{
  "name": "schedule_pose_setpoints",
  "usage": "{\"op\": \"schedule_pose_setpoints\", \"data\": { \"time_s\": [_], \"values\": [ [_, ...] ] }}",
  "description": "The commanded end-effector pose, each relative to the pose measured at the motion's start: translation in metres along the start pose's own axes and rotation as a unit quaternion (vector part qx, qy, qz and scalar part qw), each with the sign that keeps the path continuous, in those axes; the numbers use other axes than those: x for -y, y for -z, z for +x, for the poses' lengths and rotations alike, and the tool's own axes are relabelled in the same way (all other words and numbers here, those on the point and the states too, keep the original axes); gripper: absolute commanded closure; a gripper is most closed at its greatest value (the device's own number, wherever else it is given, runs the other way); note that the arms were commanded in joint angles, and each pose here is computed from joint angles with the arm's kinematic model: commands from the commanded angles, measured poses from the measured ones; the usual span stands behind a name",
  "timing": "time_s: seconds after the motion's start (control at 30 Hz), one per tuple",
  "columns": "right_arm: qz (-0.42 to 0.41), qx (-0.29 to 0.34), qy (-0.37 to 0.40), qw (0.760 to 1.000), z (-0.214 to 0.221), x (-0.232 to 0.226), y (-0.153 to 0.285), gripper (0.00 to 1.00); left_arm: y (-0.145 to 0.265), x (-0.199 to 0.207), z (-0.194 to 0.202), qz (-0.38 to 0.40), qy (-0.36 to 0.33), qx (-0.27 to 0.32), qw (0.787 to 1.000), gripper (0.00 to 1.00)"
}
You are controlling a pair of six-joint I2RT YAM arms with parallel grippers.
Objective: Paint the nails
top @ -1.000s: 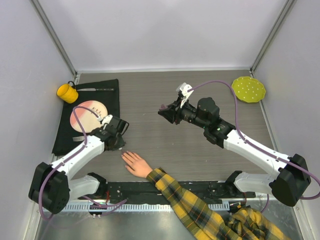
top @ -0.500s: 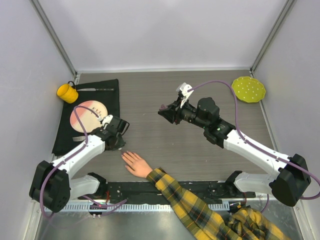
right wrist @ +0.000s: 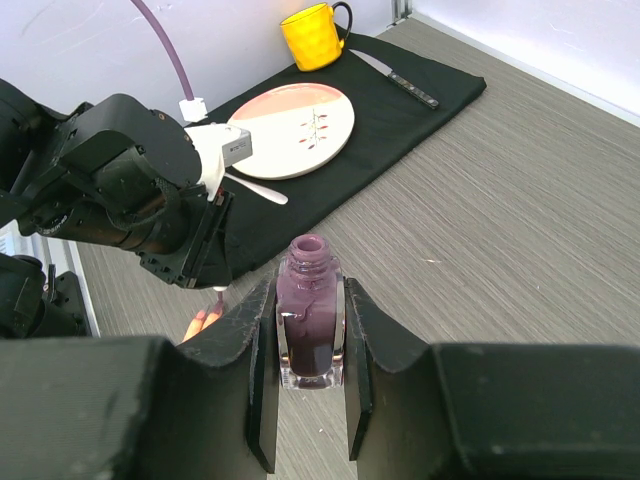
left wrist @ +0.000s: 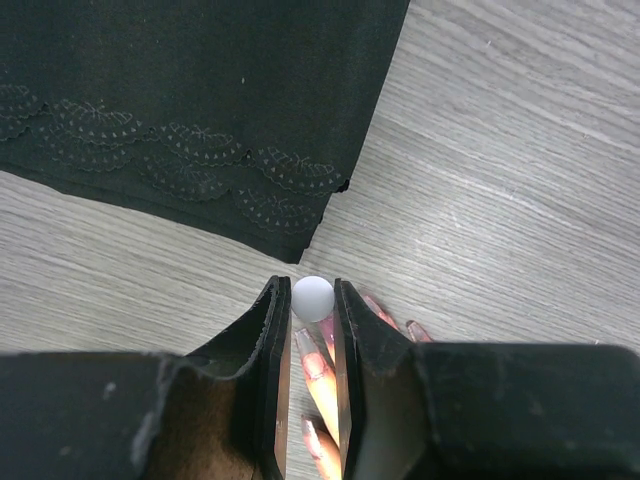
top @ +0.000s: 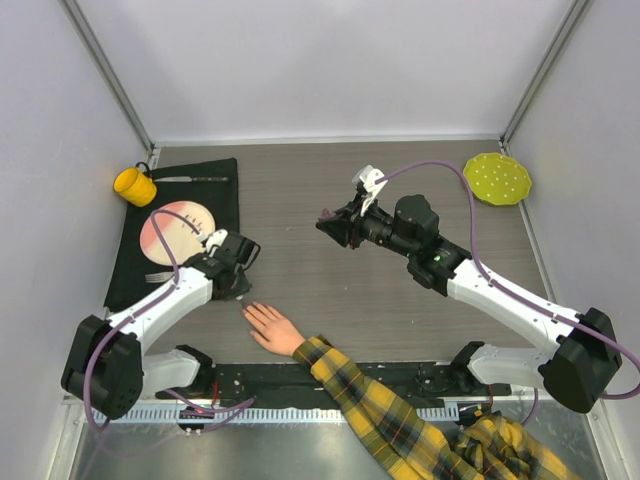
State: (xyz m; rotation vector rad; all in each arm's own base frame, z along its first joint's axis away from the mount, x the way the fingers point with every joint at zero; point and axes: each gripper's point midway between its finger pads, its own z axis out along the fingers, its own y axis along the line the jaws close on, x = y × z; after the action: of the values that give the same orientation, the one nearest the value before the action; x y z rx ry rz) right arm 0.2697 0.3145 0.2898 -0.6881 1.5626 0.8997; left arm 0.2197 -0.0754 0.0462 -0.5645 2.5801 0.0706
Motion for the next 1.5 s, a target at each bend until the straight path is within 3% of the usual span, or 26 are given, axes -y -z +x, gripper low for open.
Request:
{"op": "schedule_pose_setpoints", "data": {
  "time_s": [0.0,0.3,0.63,1.47],
  "values": [
    [-0.012,0.044,0.011,0.999,-0.03,-0.005,-0.002,0.99,0.01,0.008,-0.027,0.009,0.006,0.042,0.999,1.0],
    [-0.014,0.048,0.009,0.999,-0.032,-0.006,0.0,0.99,0.024,0.005,-0.031,0.015,0.012,0.051,0.998,1.0],
    [-0.02,0.05,0.007,0.999,-0.033,-0.009,0.001,0.99,0.028,0.011,-0.019,0.035,0.006,0.015,0.999,1.0],
    [-0.021,0.049,0.006,0.999,-0.032,-0.01,0.001,0.99,0.014,0.015,-0.018,0.028,0.006,0.014,0.999,1.0]
  ]
}}
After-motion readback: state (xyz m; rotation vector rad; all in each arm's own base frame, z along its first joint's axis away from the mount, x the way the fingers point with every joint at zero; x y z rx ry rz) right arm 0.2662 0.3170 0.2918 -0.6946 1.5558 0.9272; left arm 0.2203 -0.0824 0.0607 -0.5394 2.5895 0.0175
